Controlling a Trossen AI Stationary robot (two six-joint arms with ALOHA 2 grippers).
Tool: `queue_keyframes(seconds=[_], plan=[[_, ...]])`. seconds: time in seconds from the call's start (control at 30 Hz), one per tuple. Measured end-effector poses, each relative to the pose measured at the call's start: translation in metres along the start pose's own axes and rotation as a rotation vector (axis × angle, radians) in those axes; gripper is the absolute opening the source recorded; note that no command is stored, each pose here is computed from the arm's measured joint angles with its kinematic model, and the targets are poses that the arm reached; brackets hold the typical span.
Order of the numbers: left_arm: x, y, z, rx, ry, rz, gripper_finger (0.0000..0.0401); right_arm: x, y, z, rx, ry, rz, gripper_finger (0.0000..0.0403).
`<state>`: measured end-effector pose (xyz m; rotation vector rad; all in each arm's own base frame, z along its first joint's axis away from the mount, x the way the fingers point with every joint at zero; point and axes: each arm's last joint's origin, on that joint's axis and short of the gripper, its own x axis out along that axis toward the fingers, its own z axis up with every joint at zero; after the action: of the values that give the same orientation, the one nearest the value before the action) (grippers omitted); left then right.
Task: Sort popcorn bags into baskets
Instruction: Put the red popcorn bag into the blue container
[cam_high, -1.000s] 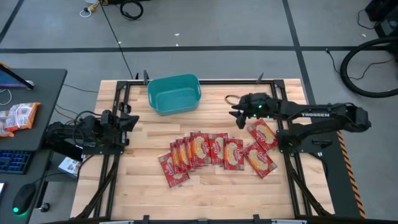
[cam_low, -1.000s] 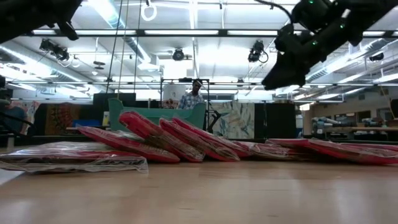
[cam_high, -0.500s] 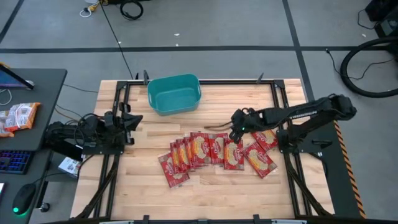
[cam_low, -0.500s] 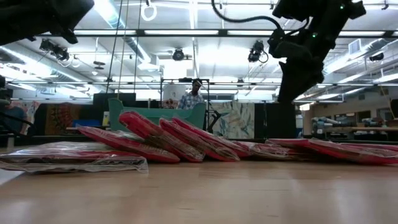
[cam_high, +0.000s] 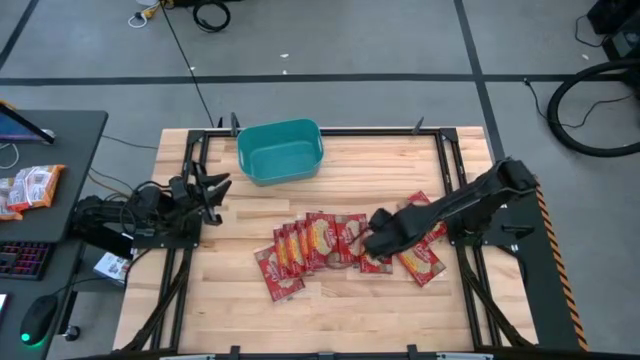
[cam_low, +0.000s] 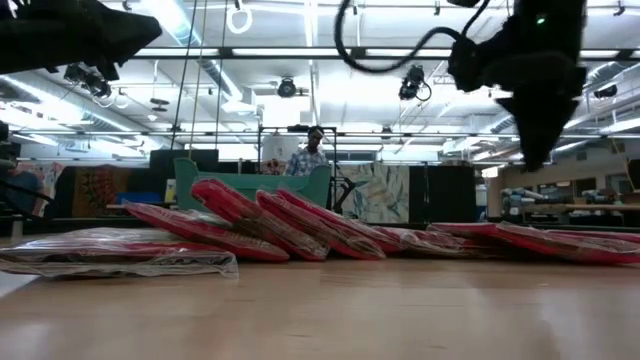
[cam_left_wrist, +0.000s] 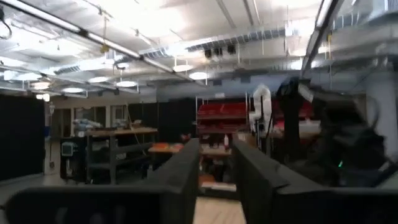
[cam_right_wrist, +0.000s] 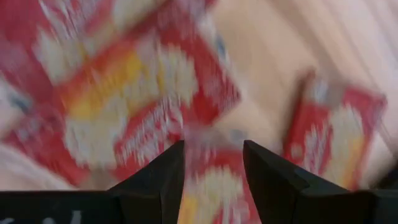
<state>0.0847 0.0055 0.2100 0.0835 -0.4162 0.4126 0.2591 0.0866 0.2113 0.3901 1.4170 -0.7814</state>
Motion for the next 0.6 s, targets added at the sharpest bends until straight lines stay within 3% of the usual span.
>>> queue_keyframes(seconds=[0.17, 0.4, 0.6], plan=[[0.0, -0.001, 0.002, 0.001, -0.009, -0.036, 0.015, 0.005, 0.022, -0.01, -0.013, 0.2, -0.078, 0.019], [0.0, -0.001, 0.003, -0.025, -0.01, -0.036, 0.0155, 0.031, 0.046, -0.022, 0.009, 0.391, -0.107, 0.026], [0.0, -0.001, 0.003, -0.025, -0.011, -0.036, 0.0155, 0.041, 0.054, -0.028, 0.029, 0.41, -0.136, 0.0282]])
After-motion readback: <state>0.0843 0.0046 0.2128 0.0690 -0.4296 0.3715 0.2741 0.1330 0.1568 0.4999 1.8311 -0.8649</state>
